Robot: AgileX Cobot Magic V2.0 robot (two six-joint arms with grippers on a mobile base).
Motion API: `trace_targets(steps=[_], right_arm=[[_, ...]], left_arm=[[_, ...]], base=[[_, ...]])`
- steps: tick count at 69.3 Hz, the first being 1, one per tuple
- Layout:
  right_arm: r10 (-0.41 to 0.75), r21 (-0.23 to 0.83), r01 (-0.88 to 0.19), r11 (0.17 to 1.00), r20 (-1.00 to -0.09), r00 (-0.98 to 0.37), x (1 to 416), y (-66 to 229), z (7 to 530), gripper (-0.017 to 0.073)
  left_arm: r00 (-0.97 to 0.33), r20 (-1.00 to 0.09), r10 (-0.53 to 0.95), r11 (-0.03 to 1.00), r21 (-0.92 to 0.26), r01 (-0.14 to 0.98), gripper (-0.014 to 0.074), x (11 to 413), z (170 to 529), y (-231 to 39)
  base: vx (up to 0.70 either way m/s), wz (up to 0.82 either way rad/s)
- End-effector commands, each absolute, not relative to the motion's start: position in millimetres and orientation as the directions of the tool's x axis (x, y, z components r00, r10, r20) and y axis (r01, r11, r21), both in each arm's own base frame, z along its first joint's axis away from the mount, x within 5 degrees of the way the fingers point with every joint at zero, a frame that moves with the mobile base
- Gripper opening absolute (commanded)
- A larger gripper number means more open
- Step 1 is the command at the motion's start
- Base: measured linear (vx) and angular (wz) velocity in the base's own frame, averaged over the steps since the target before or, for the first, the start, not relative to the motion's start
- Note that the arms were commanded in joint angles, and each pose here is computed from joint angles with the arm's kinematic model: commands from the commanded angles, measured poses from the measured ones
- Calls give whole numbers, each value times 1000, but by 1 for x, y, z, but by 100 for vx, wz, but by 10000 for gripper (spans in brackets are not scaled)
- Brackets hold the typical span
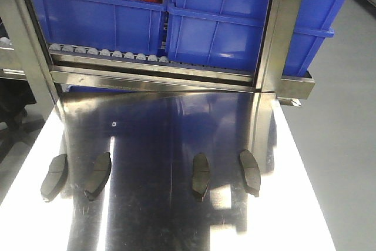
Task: Move and align brake pads A on conveyor
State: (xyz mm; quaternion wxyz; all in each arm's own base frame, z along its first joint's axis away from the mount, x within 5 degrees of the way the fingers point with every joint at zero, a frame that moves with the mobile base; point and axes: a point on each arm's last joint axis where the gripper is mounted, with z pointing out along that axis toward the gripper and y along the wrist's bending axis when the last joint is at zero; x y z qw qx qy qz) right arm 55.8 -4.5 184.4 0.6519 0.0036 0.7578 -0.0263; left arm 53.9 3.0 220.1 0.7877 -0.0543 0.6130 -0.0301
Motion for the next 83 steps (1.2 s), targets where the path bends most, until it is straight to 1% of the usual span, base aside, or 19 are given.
trace_targets(steps=[1, 10, 15, 24, 27, 31, 38, 39, 43, 45, 46, 48, 50, 55, 57, 64, 73, 76, 83], right_arm=[[-48, -50, 29, 998, -996, -76, 56, -3, 190, -8], [-48, -50, 29, 998, -996, -76, 56, -3, 190, -8], [-48, -50, 29, 998, -996, -76, 56, -3, 190, -8], [-48, -50, 29, 998, -996, -76, 56, -3, 190, -8], [-48, -50, 29, 998, -996, -76, 56, -3, 190, -8], [-48, -50, 29, 998, -996, -76, 56, -3, 190, -8], [-48, -50, 29, 998, -996, -76, 56, -3, 190, -8], [-48, -50, 29, 998, -996, -76, 56, -3, 190, -8], [-48, -50, 29, 998, -996, -76, 56, -3, 190, -8], [-48, -50, 29, 998, -996, -76, 56, -3, 190, -8], [-48, -50, 29, 998, -996, -76, 56, -3, 190, -8], [-48, -50, 29, 998, -996, -76, 56, -3, 190, -8], [-48, -50, 29, 998, -996, -76, 56, -3, 190, -8], [-48, -50, 29, 998, -996, -76, 56, -3, 190, -8], [-48, -50, 29, 998, -996, -76, 56, -3, 190, -8], [-48, -50, 29, 998, -996, -76, 56, -3, 190, -8], [-48, -50, 29, 998, -996, -76, 56, -3, 190, -8], [-48, -50, 29, 998, -996, -76, 56, -3, 190, -8], [-48, -50, 29, 998, -996, -76, 56, -3, 190, -8]], left_arm=[[409, -905, -114, 992, -125, 0, -6, 49, 228, 3], [493, -863, -110, 993, -121, 10, -6, 43, 249, 3], [507, -855, -110, 993, -120, 13, -6, 41, 267, 3], [522, -846, -109, 993, -117, 17, -6, 42, 322, 3], [537, -836, -108, 993, -115, 20, -6, 43, 349, 3], [525, -844, -109, 993, -116, 20, -6, 48, 377, 3], [419, -901, -114, 993, -120, 13, -3, 67, 424, 3], [371, -921, -116, 993, -122, 9, -3, 74, 427, 3], [284, -951, -120, 992, -124, 4, 1, 86, 451, 3], [227, -966, -122, 992, -125, -1, 6, 94, 459, 3], [172, -977, -123, 992, -126, -6, 8, 102, 460, 3], [106, -987, -124, 992, -126, -11, 20, 111, 468, 3], [68, -991, -119, 993, -121, -14, 32, 118, 476, 3], [-66, -993, -98, 995, -97, -24, 78, 143, 481, 4], [-98, -991, -90, 996, -88, -25, 99, 150, 484, 4], [-232, -969, -79, 997, -74, -30, 217, 180, 478, 5], [-395, -916, -76, 997, -67, -36, 450, 214, 453, 6], [-459, -886, -70, 998, -60, -36, 546, 225, 442, 6], [-594, -803, -54, 999, -44, -30, 680, 246, 417, 7]], base=[[0, 0], [0, 0], [0, 0], [0, 0], [0, 0], [0, 0], [0, 0], [0, 0], [0, 0], [0, 0], [0, 0], [0, 0], [0, 0], [0, 0], [0, 0], [0, 0], [0, 0], [0, 0], [0, 0]])
